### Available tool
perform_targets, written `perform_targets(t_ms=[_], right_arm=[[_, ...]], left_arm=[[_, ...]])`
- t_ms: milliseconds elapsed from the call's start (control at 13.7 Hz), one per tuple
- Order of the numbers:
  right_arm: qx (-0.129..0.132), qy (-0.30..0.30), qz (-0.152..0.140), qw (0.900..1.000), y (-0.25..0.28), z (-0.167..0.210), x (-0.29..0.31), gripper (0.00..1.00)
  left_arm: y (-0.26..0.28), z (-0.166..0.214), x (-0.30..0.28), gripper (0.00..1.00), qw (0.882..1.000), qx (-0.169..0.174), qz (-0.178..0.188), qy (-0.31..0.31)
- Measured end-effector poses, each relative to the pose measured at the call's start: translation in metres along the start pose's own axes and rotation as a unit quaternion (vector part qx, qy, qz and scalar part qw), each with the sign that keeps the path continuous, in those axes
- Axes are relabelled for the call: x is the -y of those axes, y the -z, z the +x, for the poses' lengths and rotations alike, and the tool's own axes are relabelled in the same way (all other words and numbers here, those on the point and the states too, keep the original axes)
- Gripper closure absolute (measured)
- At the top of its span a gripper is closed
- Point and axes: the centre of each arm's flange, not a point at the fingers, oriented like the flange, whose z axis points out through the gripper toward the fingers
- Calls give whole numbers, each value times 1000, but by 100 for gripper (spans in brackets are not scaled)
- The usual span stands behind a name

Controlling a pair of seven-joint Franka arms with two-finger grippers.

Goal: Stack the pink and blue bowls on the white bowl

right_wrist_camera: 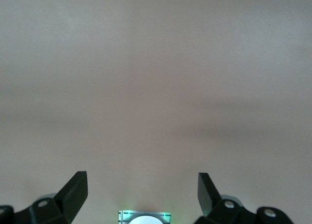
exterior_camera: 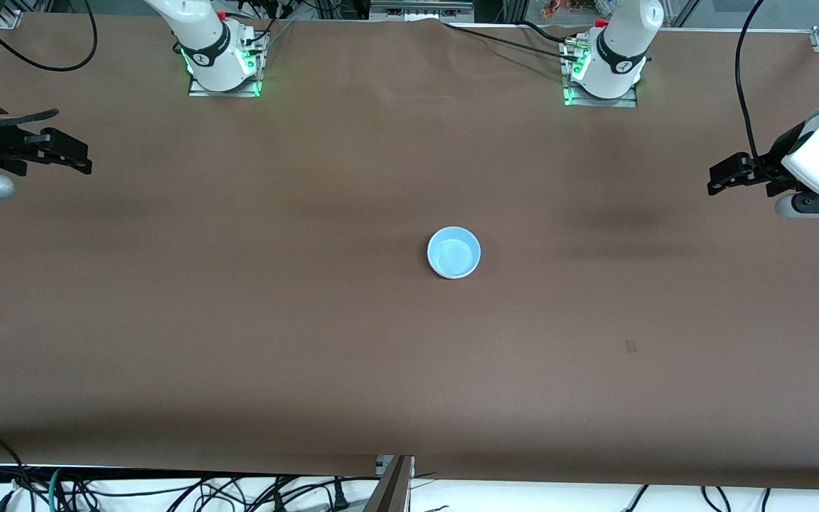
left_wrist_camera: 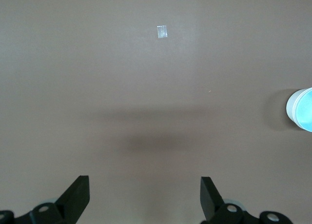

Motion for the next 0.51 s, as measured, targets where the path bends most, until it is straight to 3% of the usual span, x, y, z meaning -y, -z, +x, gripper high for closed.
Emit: perform_targets(t_ms=[510], right_arm=[[5,9,0,1000,-3,0,1,0]], left_arm=[[0,0,0,0,1000,0,0,0]])
